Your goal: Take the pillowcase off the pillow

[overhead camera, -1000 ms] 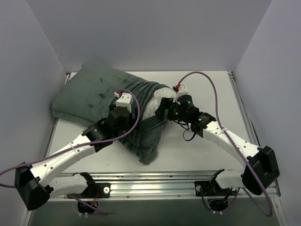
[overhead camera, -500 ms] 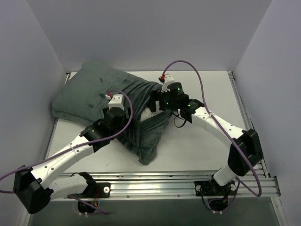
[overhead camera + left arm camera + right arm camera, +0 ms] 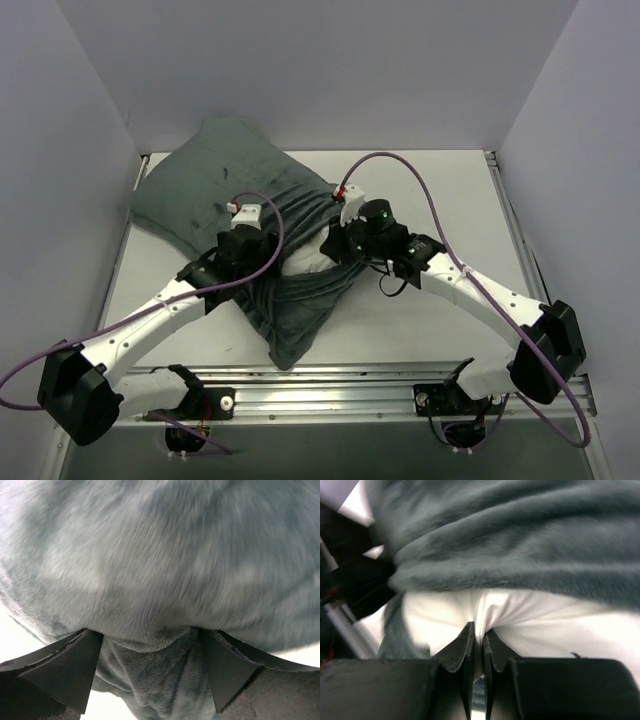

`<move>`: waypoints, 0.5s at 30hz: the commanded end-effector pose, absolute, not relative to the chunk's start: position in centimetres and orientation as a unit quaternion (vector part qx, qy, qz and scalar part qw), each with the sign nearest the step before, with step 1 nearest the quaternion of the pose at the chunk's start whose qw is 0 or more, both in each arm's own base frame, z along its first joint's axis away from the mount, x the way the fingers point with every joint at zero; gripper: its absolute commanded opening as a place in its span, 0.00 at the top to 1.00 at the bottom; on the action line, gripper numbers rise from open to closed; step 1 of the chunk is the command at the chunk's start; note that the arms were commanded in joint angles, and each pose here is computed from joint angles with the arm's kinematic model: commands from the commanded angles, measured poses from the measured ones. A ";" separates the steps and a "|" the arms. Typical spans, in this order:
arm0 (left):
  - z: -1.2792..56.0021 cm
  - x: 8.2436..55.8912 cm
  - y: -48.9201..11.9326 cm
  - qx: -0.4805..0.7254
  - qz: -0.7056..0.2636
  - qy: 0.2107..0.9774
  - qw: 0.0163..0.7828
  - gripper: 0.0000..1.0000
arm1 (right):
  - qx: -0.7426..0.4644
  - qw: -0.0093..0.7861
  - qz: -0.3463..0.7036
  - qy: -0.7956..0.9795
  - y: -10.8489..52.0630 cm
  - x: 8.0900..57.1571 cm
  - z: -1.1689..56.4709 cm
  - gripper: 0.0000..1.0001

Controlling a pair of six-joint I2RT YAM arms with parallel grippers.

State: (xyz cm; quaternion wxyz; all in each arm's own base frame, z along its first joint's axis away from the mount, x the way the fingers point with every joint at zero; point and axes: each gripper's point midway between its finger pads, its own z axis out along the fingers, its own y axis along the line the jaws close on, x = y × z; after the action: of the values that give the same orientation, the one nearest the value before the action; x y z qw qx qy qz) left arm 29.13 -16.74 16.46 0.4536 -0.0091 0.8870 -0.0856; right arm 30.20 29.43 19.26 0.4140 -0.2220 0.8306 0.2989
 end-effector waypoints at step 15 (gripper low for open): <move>23.8 40.2 -26.6 0.053 -0.180 0.813 0.552 0.13 | -0.372 0.302 0.426 0.767 38.5 13.5 18.7 1.00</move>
State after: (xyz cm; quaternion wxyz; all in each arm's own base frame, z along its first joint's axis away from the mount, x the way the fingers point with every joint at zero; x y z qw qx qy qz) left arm 35.56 -19.97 15.83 0.4423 0.0766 0.8928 -0.0380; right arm 17.15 35.14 17.78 0.3350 -0.3445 0.8063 0.3449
